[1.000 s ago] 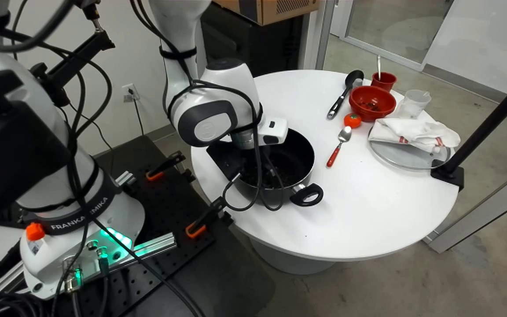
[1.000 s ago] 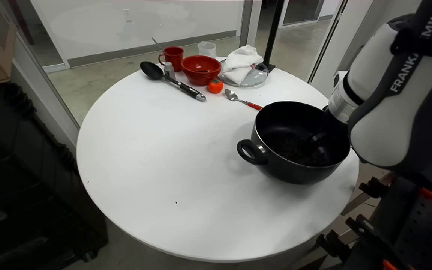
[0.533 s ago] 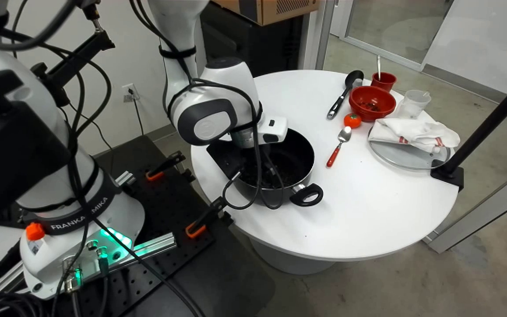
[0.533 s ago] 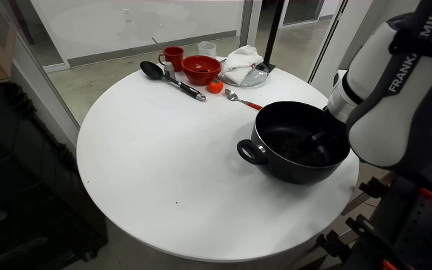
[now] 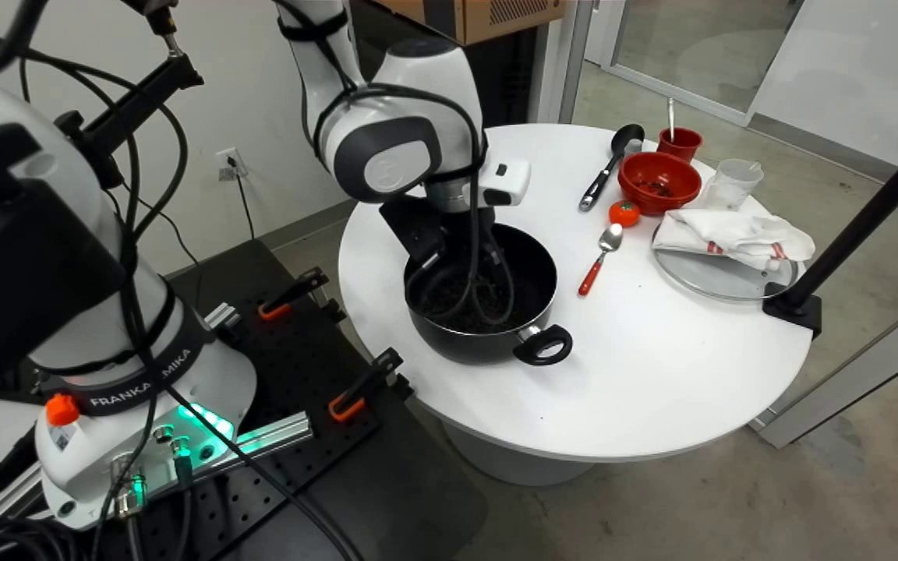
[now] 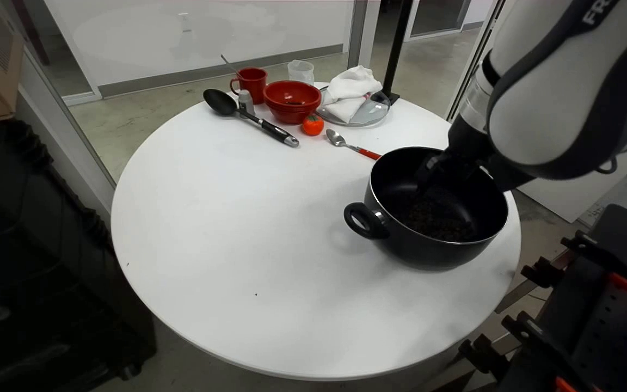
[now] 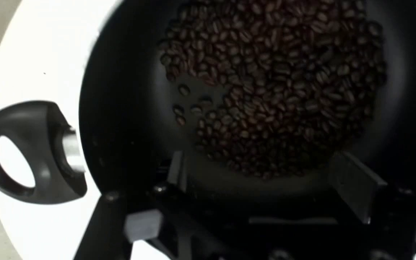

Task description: Move the black pot to the right then use the spoon to take some contents out of the pot

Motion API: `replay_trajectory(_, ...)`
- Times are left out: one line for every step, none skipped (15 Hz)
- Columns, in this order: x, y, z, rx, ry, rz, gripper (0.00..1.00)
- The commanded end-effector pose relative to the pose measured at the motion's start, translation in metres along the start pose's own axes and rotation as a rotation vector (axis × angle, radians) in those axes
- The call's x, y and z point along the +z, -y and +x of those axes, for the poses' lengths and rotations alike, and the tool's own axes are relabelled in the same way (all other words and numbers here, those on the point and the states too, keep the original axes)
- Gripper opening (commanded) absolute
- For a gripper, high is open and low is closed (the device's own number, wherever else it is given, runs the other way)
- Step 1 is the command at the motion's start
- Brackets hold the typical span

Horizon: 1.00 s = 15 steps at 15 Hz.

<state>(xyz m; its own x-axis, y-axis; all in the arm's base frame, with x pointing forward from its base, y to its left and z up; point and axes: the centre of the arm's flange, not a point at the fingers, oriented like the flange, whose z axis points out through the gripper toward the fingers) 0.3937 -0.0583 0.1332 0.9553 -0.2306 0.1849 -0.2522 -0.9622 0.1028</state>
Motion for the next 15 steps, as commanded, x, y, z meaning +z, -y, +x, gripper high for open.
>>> replay_trajectory(-0.04, 0.016, 0.04, 0.08, -0.032, 0.04, 1.0)
replay_trajectory(-0.046, 0.02, 0.05, 0.086, -0.045, 0.045, 1.0)
replay_trajectory(-0.051, 0.024, 0.061, 0.081, -0.06, 0.042, 1.0)
replay_trajectory(-0.055, 0.027, 0.07, 0.082, -0.073, 0.043, 1.0)
replay_trajectory(-0.056, 0.031, 0.083, 0.071, -0.097, 0.034, 1.0)
replay_trajectory(-0.056, 0.034, 0.094, 0.06, -0.123, 0.025, 1.0)
replay_trajectory(-0.056, 0.038, 0.106, 0.062, -0.151, 0.014, 1.0)
replay_trajectory(-0.056, 0.04, 0.121, 0.062, -0.177, -0.001, 1.0)
replay_trajectory(-0.055, 0.043, 0.134, 0.063, -0.195, -0.014, 1.0)
replay_trajectory(-0.054, 0.044, 0.149, 0.07, -0.224, -0.035, 1.0)
replay_trajectory(-0.053, 0.045, 0.163, 0.08, -0.245, -0.053, 1.0)
replay_trajectory(-0.051, 0.045, 0.175, 0.091, -0.263, -0.07, 1.0)
replay_trajectory(-0.051, 0.044, 0.187, 0.109, -0.275, -0.086, 1.0)
replay_trajectory(-0.05, 0.044, 0.199, 0.129, -0.273, -0.102, 1.0)
replay_trajectory(-0.057, 0.035, 0.169, 0.091, -0.274, -0.052, 1.0)
